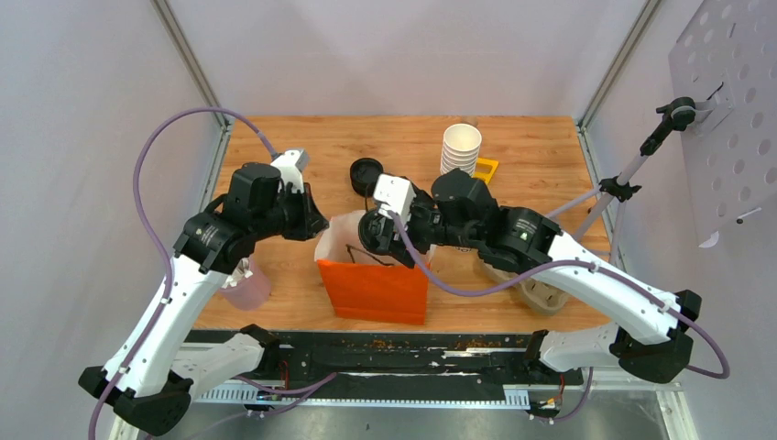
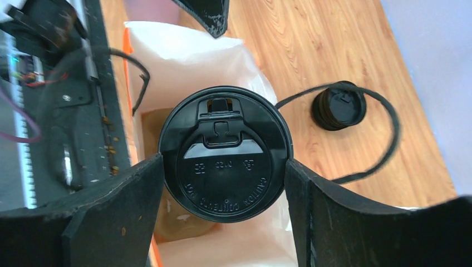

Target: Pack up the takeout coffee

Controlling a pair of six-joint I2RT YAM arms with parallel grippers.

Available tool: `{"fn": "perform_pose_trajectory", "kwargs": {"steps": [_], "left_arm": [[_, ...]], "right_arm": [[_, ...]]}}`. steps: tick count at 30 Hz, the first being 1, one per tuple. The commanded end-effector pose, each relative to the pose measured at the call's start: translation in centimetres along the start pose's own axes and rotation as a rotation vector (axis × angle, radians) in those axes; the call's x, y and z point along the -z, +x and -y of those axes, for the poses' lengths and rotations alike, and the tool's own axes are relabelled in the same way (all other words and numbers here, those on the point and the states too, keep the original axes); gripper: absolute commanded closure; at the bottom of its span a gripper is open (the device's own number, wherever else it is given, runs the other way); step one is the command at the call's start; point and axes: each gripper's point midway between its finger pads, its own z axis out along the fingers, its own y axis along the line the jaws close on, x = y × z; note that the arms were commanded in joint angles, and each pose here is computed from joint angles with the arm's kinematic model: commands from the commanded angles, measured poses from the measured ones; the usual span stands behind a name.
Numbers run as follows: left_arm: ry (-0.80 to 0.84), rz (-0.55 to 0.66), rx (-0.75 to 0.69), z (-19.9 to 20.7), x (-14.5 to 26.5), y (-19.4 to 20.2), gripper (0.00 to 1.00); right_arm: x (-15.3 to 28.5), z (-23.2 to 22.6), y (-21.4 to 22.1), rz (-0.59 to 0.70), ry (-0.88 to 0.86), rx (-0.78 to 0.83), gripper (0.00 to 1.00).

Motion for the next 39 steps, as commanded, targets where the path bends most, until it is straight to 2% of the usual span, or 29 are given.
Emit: {"fn": "perform_pose_trajectory", "kwargs": {"steps": [1, 6, 10, 15, 19, 22, 29, 33, 39], "left_arm": [[-0.034, 0.141, -0.024, 0.3, 0.1, -4.4, 1.0], [-0.069, 0.194, -0.034, 0.1, -0.4, -6.8, 1.0], [-0.049, 0.173, -0.027, 0.6, -0.8, -7.0, 0.97], [-0.02, 0.161, -0.004, 1.7, 1.8, -7.1, 0.61], [-0.034, 0.122, -0.007, 1.1, 3.1, -5.1, 0.5], [-0.076, 0.057, -0.013, -0.2, 3.0, -2.9, 0.48], [-0.042, -0.098, -0.009, -0.2, 4.0, 1.4, 0.43], [-0.012, -0.122, -0.043, -0.2, 3.6, 2.4, 0.39], [-0.095, -0.093, -0.057, -1.4, 4.6, 1.6, 0.4]], "right_arm": [[-0.4, 3.0, -2.7, 0.031, 0.102, 0.204, 0.36], [-1.1, 3.6, -2.8, 0.002, 0.095, 0.267, 0.35], [-1.2, 2.6, -2.2, 0.006, 0.049, 0.248, 0.35], [-0.6, 0.8, -1.8, 0.039, -0.017, 0.204, 0.36], [-0.6, -0.6, -0.5, 0.021, -0.073, 0.17, 0.37], [-0.6, -1.5, 0.0, 0.02, -0.106, 0.154, 0.38], [-0.6, -3.4, 1.5, -0.026, -0.159, 0.164, 0.39], [-0.7, -4.4, 2.3, -0.044, -0.172, 0.165, 0.39], [-0.5, -5.2, 2.3, -0.03, -0.159, 0.173, 0.39]]}}
